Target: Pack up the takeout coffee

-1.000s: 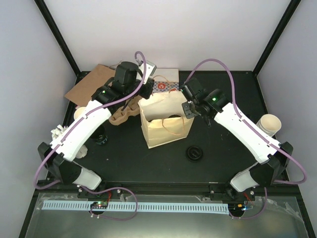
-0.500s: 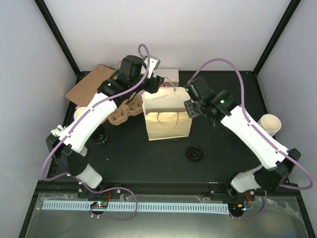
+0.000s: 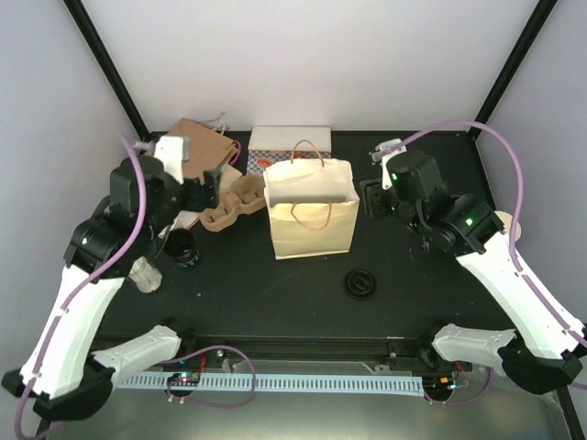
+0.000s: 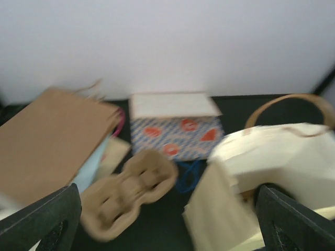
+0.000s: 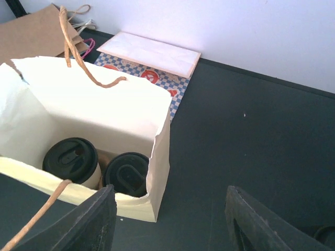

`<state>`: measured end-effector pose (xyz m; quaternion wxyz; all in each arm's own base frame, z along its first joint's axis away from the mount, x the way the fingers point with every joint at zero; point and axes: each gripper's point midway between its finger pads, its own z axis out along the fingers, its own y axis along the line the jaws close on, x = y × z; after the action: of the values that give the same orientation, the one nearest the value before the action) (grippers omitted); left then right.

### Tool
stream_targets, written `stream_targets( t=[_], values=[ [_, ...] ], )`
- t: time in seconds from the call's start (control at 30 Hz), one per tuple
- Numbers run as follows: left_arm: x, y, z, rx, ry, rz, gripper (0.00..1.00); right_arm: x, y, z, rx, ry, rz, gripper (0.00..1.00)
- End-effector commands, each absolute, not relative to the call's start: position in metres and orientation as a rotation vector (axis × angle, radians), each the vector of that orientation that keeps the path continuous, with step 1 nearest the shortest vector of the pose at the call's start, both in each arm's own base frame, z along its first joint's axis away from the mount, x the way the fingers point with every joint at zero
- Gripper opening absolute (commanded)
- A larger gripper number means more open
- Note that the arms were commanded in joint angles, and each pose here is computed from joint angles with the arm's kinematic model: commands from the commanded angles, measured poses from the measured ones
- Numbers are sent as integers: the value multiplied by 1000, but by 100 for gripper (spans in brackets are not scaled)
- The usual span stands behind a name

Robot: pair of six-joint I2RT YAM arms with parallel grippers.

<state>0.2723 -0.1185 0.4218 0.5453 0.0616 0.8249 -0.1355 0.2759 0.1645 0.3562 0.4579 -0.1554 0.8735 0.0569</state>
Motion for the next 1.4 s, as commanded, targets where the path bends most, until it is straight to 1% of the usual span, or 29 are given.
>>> stream_targets(
  t=[0.0, 0.1, 0.2, 0.3, 0.37, 0.43, 0.57, 0.73, 0.93, 1.07, 1.27, 1.33, 1.37],
  values=[
    [258, -42, 354, -189, 2148, -74, 95, 270, 166, 373, -364, 2067, 231, 59],
    [243, 4, 338, -409, 2159, 39, 98, 263, 164, 373, -361, 2050, 270, 59],
    [230, 39, 320, -597, 2154, 121, 98, 256, 165, 370, -370, 2052, 310, 59],
    [221, 57, 296, -747, 2182, 174, 92, 250, 166, 364, -382, 2056, 335, 59],
    [211, 71, 284, -846, 2199, 252, 86, 248, 166, 362, -388, 2058, 344, 59],
    [203, 81, 275, -919, 2202, 335, 84, 246, 166, 360, -396, 2060, 350, 59],
    [198, 83, 262, -960, 2218, 349, 80, 243, 167, 359, -408, 2060, 365, 59],
    [197, 89, 255, -982, 2193, 385, 72, 241, 169, 360, -420, 2060, 384, 59],
    [204, 93, 252, -1007, 2196, 395, 57, 240, 169, 358, -418, 2061, 386, 59],
    [203, 98, 248, -1028, 2190, 430, 53, 241, 168, 356, -416, 2064, 376, 59],
    [195, 107, 243, -1095, 2171, 498, 56, 241, 169, 355, -422, 2069, 375, 59],
    [194, 110, 243, -1103, 2162, 512, 55, 242, 170, 354, -423, 2072, 376, 59],
    [193, 111, 243, -1105, 2158, 518, 52, 242, 170, 354, -425, 2072, 377, 59]
  ],
)
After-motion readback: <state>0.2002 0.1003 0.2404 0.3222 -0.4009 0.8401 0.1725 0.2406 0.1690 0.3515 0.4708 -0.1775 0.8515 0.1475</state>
